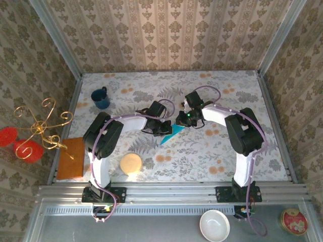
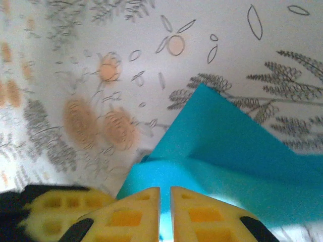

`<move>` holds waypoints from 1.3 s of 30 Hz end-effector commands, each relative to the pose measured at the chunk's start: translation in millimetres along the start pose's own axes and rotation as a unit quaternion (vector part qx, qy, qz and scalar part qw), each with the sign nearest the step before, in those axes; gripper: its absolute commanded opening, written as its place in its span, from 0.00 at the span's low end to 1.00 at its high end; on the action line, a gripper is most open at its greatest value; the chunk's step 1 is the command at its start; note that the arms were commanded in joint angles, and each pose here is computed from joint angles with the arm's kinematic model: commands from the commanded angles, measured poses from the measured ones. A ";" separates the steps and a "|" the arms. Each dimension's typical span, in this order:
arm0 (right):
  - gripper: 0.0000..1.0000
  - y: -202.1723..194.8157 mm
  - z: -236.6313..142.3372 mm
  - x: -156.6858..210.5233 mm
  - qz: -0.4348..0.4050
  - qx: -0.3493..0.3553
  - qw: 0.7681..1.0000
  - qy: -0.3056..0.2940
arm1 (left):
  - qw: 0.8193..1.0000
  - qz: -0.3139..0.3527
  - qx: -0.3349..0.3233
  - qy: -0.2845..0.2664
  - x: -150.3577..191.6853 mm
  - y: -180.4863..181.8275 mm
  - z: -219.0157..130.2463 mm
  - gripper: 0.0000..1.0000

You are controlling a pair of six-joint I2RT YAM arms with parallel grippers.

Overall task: Fold a paper plane with a square sheet of paper (pick it up from the middle)
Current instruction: Fold the wing for the fifth time at the center of the table.

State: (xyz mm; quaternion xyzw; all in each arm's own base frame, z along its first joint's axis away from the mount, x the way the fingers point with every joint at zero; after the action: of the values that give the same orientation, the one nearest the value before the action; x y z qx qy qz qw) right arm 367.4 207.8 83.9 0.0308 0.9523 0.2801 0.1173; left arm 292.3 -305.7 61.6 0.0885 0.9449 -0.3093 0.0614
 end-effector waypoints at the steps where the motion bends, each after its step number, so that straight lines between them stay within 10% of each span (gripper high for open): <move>1: 0.15 6.6 -9.4 7.2 0.005 -0.032 0.999 -0.009 | 0.996 -0.041 -0.074 0.035 20.0 31.8 9.2 0.00; 14: 0.11 -2.5 22.6 26.5 0.025 -0.028 0.999 0.034 | 0.993 -0.048 -0.092 0.051 28.2 41.0 13.0 0.00; 39: 0.10 -87.4 -15.0 -53.2 0.125 0.015 0.989 -0.072 | 0.987 -0.066 -0.122 0.080 51.0 70.6 13.3 0.00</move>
State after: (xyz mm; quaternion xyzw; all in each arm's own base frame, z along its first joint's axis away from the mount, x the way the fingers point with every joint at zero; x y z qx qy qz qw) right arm 407.3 134.6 55.2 0.1644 0.9268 0.3161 0.1187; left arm 290.0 -300.7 58.4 0.0870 0.9418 -0.3167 0.0720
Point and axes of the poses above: each hand's point on the last joint's axis, 136 mm out from that joint toward the fingers, its own z axis out along the fingers, its own y axis along the line the jaws close on, x = y × z, the point moved 5 cm from there along -z, back along the fingers, and after that the axes turned 2 degrees about z, right-handed, at the moved point
